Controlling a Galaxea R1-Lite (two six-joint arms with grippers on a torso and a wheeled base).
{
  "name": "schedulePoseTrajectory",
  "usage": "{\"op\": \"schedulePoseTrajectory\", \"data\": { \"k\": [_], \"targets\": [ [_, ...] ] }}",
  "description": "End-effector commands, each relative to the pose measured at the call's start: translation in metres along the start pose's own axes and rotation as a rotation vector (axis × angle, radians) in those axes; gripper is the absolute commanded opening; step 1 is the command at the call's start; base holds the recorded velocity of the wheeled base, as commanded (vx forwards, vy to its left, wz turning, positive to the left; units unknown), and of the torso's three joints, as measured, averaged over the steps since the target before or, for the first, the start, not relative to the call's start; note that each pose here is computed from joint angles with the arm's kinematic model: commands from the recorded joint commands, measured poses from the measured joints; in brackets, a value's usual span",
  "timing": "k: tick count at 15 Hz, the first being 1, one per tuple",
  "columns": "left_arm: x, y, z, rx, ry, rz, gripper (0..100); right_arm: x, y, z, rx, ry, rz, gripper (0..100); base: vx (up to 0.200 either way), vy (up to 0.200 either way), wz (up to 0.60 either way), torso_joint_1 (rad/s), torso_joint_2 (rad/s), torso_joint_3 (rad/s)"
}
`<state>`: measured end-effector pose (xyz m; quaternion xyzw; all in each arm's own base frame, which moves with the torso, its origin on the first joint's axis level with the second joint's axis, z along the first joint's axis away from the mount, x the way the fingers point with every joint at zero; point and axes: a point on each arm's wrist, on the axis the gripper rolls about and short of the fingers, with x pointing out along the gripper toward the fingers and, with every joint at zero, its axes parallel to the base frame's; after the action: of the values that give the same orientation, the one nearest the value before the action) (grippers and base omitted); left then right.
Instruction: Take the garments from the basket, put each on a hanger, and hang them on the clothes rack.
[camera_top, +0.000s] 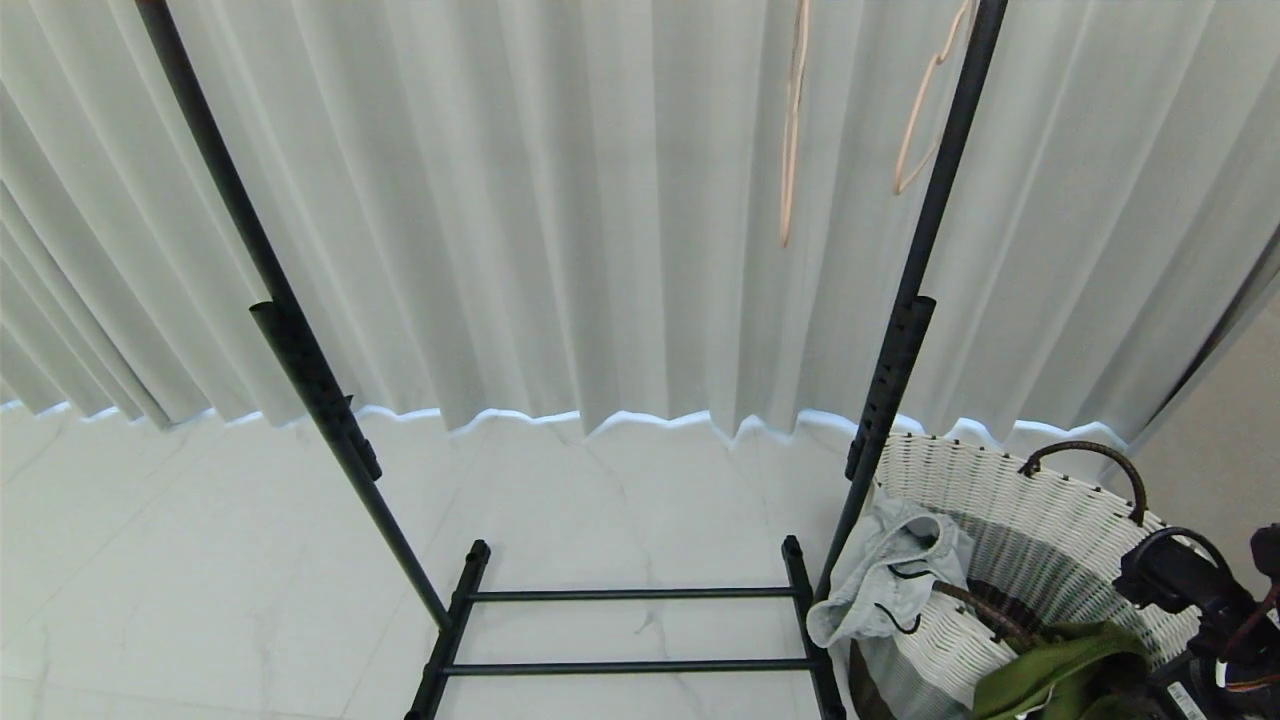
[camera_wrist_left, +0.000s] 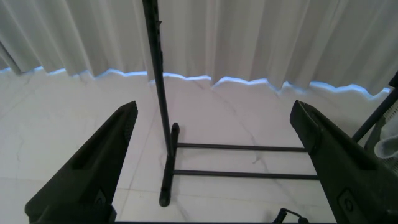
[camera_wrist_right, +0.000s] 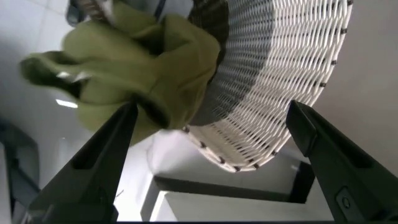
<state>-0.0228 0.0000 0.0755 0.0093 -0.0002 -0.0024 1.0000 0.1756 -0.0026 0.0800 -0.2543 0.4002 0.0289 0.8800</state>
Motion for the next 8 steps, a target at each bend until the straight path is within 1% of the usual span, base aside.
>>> {"op": "schedulePoseTrajectory", "data": {
  "k": [1, 3, 4, 8],
  "targets": [
    [0.0001, 0.0, 0.0001, 0.0, 0.0, 0.0, 100, 0.0146, 0.0006, 0.0, -0.002, 0.043, 0.007, 100, 0.0, 0.0, 0.0, 0.0, 0.0, 0.0],
    [0.0001, 0.0, 0.0001, 0.0, 0.0, 0.0, 100, 0.0193, -0.0015, 0.0011, 0.005, 0.046, -0.038, 100, 0.0, 0.0, 0.0, 0.0, 0.0, 0.0],
    [0.0001, 0.0, 0.0001, 0.0, 0.0, 0.0, 100, 0.0205, -0.0027, 0.0029, 0.01, 0.031, -0.051, 100, 0.0, 0.0, 0.0, 0.0, 0.0, 0.0],
    [0.0001, 0.0, 0.0, 0.0, 0.002, 0.0, 100, 0.0238, -0.0048, 0.0077, 0.018, -0.01, -0.073, 100, 0.0, 0.0, 0.0, 0.0, 0.0, 0.0]
  ]
}}
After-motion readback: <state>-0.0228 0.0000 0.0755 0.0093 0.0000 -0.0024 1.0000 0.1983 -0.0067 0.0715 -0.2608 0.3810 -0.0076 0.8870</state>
